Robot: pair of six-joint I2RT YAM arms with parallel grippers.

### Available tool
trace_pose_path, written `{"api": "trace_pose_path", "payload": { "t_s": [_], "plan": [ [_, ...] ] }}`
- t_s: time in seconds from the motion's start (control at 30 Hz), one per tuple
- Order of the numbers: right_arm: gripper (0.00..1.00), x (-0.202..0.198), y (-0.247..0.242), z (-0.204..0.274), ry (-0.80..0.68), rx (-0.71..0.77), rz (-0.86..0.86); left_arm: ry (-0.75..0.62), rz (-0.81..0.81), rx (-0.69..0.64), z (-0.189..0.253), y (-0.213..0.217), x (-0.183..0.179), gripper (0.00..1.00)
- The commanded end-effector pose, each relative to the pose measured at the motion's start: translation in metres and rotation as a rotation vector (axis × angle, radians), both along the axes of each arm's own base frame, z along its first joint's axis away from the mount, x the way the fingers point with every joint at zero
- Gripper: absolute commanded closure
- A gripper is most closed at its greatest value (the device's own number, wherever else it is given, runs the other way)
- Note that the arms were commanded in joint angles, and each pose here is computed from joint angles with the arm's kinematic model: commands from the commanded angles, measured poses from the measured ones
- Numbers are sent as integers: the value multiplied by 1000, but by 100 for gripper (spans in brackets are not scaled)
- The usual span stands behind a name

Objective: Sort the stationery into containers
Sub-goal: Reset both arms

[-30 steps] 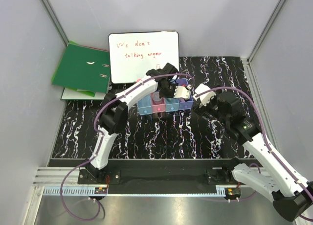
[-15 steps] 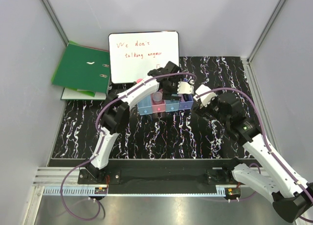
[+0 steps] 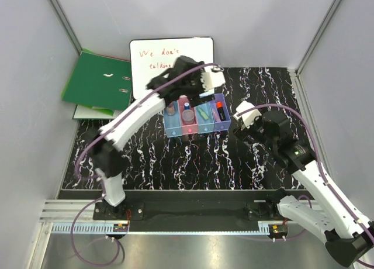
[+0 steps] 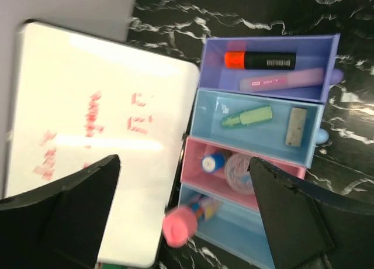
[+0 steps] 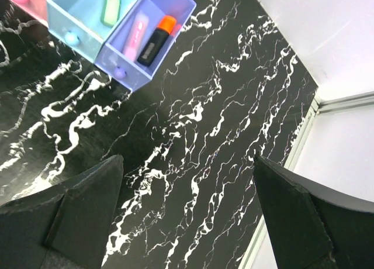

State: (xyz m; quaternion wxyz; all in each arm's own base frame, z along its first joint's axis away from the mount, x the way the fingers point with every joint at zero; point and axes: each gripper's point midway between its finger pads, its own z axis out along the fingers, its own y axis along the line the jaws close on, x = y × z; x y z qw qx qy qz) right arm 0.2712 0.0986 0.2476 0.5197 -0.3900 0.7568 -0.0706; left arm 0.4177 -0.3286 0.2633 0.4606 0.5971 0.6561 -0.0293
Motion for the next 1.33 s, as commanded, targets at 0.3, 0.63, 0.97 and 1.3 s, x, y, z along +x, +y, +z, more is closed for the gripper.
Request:
{"api": "trace_pose_path", "payload": {
  "t_s": [0.3,0.63,0.97,1.3],
  "plan": [
    [0,-20,-24,67,-19,166,-186,-104,559,-459,104,208,-156,1],
    [0,-49,-37,69,63,327,-319,-192,596,-593,94,257,-216,1],
    [0,-49,-47,64,52,326,-384,-144,720,-600,66,266,-209,1],
    [0,-55,-51,44,80,315,-395,-130,706,-585,63,261,-205,1]
  ]
}}
